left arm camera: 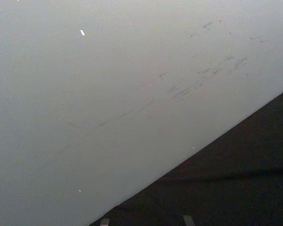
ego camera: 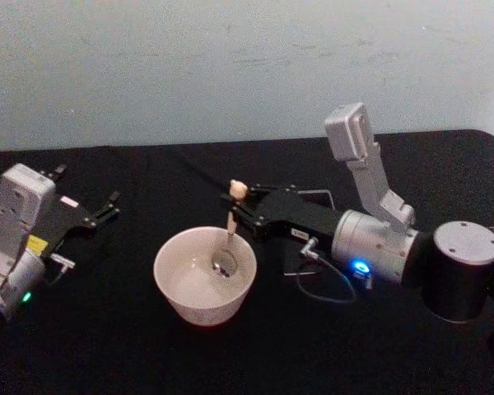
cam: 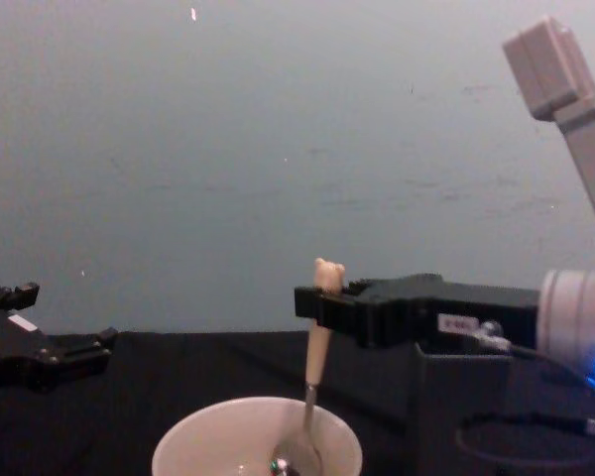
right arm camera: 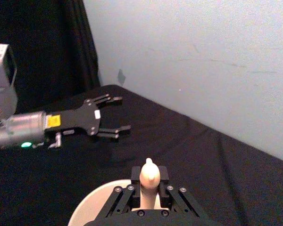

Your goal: Pick up the stirring spoon with one hand, stir inside the cup, then place it back in its original position.

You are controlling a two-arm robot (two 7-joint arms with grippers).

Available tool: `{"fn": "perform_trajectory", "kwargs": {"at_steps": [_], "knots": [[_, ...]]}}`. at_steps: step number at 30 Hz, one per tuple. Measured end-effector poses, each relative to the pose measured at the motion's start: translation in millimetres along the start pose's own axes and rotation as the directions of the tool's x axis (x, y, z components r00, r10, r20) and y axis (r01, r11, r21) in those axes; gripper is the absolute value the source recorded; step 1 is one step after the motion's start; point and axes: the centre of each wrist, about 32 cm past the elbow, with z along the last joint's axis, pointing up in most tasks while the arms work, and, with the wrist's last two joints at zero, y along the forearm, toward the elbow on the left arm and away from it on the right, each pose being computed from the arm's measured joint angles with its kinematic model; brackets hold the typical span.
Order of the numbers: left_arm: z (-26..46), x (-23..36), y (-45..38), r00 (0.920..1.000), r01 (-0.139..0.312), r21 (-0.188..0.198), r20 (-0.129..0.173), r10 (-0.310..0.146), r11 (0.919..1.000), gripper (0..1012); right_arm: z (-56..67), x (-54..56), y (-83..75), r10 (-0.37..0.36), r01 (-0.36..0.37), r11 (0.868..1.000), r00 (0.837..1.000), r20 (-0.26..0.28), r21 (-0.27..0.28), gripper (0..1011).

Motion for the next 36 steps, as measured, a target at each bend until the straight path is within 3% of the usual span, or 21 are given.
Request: {"fn": "perform_trajectory", "kwargs": {"at_steps": [9, 18, 27, 36], "knots": [[0.0, 0.0, 0.0, 1.0, 0.0, 0.0, 0.0, 0.0, 1.0, 1001, -3.1, -6.2, -12.1, 0.059, -0.059, 0.998, 0.998, -0.004, -0.02, 212], [0.0, 0.0, 0.0, 1.0, 0.0, 0.0, 0.0, 0.0, 1.0, 1001, -2.5, -18.5, -1.1, 0.091, -0.091, 0.996, 0.996, -0.011, -0.015, 212], [0.0, 0.0, 0.0, 1.0, 0.0, 0.0, 0.0, 0.0, 1.0, 1002, -1.6, -24.7, 18.3, 0.031, -0.031, 1.0, 1.0, 0.0, -0.003, 212], [0.0, 0.0, 0.0, 1.0, 0.0, 0.0, 0.0, 0.0, 1.0, 1001, 1.3, -14.5, 21.4, -0.044, 0.044, 0.999, 0.999, -0.016, 0.0, 212]]}}
